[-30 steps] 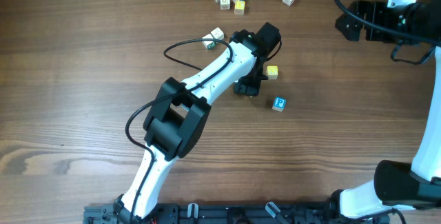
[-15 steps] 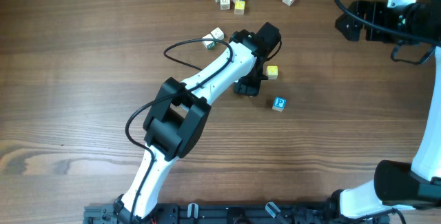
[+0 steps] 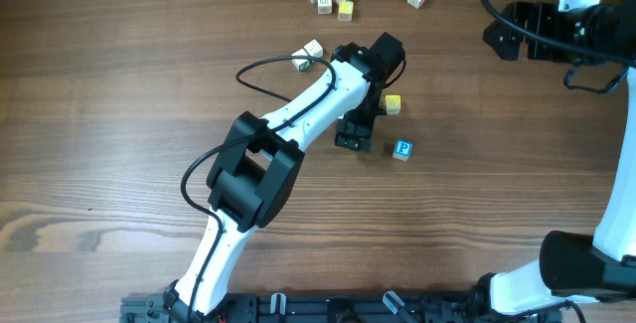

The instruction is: Form a tower

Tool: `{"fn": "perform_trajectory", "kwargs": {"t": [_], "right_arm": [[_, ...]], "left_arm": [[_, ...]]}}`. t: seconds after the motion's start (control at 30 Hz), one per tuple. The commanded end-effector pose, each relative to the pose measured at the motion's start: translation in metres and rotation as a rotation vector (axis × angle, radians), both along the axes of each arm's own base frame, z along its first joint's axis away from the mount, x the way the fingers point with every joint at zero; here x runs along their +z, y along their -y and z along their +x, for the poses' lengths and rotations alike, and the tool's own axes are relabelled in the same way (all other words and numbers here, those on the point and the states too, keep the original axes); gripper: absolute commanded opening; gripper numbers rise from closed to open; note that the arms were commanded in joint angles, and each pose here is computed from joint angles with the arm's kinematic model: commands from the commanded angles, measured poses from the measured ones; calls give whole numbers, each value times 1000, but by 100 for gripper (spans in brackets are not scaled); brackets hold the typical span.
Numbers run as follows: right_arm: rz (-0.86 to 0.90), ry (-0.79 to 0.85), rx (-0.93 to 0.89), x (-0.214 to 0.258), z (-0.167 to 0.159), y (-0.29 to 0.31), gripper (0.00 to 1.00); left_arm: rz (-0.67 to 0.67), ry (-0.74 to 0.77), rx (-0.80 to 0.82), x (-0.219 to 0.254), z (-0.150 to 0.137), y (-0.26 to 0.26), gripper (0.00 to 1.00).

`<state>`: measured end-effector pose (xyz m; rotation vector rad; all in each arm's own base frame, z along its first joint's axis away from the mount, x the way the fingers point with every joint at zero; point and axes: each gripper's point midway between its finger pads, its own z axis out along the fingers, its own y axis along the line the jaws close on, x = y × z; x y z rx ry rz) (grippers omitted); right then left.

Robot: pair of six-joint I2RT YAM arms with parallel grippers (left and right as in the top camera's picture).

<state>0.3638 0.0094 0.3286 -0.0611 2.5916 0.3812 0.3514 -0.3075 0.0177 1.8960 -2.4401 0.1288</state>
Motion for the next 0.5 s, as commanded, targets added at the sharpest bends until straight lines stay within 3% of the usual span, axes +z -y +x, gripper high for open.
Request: {"fn": "perform_trajectory", "kwargs": {"t": [0.0, 0.17, 0.33, 0.47], "right_arm": [[8, -9, 22, -4, 2, -2, 100], [3, -6, 31, -4, 2, -2, 100], [1, -5, 34, -4, 2, -2, 100], [1, -5, 35, -4, 2, -2, 100]], "left_arm": [[8, -17, -14, -6, -4, 1, 100], [-7, -44, -46, -2, -10, 2, 100], [-70, 77, -115, 22, 14, 10, 100], [-70, 61, -107, 25, 17, -2, 100]]}}
